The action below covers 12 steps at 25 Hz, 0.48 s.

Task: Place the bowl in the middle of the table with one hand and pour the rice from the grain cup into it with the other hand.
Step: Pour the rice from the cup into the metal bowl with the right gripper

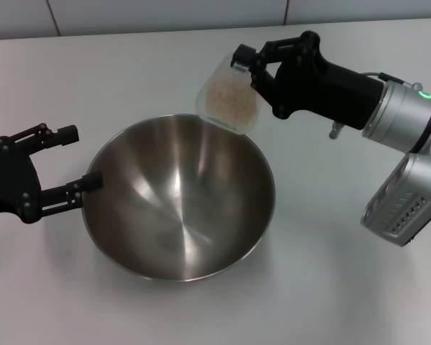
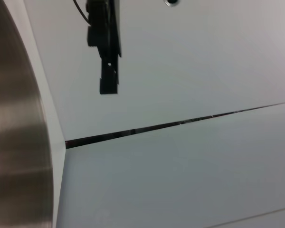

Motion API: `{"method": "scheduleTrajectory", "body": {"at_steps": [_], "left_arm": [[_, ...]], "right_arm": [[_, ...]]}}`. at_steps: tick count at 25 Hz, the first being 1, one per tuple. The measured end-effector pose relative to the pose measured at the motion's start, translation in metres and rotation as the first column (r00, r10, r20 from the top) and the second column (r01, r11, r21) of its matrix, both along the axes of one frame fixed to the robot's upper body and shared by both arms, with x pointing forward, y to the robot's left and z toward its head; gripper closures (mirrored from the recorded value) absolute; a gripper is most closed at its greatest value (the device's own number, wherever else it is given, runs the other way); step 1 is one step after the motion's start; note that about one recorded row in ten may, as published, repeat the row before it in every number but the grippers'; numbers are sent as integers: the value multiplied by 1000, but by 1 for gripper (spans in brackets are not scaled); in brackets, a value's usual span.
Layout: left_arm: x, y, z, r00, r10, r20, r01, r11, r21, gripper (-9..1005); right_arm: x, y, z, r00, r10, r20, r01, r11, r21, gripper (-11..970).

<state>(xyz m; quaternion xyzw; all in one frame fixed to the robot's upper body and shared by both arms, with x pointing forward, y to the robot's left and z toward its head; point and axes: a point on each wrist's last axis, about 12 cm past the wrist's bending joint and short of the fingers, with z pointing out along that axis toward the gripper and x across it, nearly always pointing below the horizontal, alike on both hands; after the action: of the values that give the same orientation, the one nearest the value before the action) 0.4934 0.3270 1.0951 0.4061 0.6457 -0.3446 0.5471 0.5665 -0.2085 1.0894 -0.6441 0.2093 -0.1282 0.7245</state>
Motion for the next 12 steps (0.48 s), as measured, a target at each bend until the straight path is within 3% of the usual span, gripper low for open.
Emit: {"method": "scheduleTrajectory", "body": {"at_steps": [12], "left_arm": [[1, 0, 1, 1000, -2, 4, 2, 1000, 0, 196]], "right_arm": [[-8, 9, -5, 987, 43, 158, -30, 996, -81, 942]]}}
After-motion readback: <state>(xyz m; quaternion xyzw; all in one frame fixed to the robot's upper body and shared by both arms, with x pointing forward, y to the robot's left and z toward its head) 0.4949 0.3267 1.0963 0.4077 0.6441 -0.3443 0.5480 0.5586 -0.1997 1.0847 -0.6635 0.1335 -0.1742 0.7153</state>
